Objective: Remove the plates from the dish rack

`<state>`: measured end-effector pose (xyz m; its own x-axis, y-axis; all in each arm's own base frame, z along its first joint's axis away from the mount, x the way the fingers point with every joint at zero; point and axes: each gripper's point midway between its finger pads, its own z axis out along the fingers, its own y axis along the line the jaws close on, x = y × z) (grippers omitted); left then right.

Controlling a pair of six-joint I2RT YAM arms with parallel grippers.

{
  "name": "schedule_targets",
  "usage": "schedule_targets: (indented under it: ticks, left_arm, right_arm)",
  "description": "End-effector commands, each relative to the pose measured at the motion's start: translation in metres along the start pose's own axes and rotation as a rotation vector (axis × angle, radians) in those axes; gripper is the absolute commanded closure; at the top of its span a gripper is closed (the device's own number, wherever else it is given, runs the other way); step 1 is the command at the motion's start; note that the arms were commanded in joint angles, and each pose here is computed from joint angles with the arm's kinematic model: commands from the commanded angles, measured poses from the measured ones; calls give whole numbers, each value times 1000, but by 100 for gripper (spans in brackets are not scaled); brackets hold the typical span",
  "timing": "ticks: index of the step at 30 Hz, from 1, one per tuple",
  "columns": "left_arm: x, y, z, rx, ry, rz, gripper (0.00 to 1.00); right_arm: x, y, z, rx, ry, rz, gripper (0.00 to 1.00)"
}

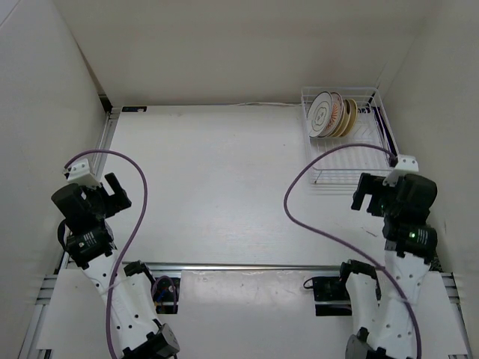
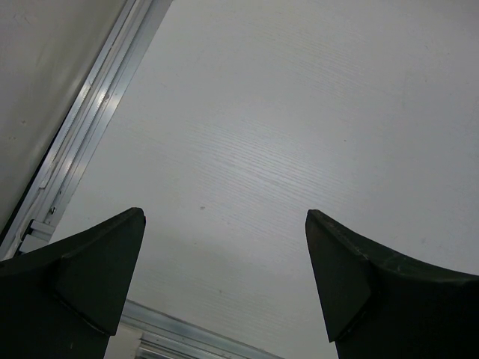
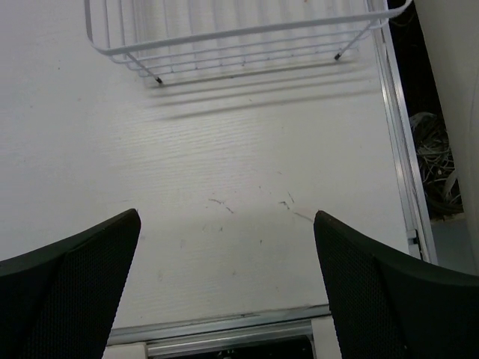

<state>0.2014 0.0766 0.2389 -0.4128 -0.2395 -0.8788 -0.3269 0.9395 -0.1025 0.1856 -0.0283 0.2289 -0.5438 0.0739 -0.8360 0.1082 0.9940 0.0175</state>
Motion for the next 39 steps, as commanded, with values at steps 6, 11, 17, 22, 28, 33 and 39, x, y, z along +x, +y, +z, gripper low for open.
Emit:
schedule_targets:
  ticks: [6,11,17,22,28,33,39]
  left_arm:
    - [-8,-4,5,30,-15,-5,0]
    - [-14,-14,1,89,-28,17,0]
    - [1,-24,1,153,6,34,0]
    - [-22,-13,10,101,7,35,0]
    - [-92,1,35,65,8,75,0]
    - [-124,-33,62,125,25,158,0]
    - [-112,-70,83,255,94,178,0]
  right_arm:
    - [-116,0,64,-74,-93,106,0]
    - [-159,4,122,-142,-13,111,0]
    - [-217,21,171,-111,-32,-86,0]
    - [-230,31,205,-70,18,-85,0]
    - [-212,63,240,-83,64,-141,0]
    - [-211,75,263,-92,73,-163,6]
    - [-209,78,283,-76,80,-161,14]
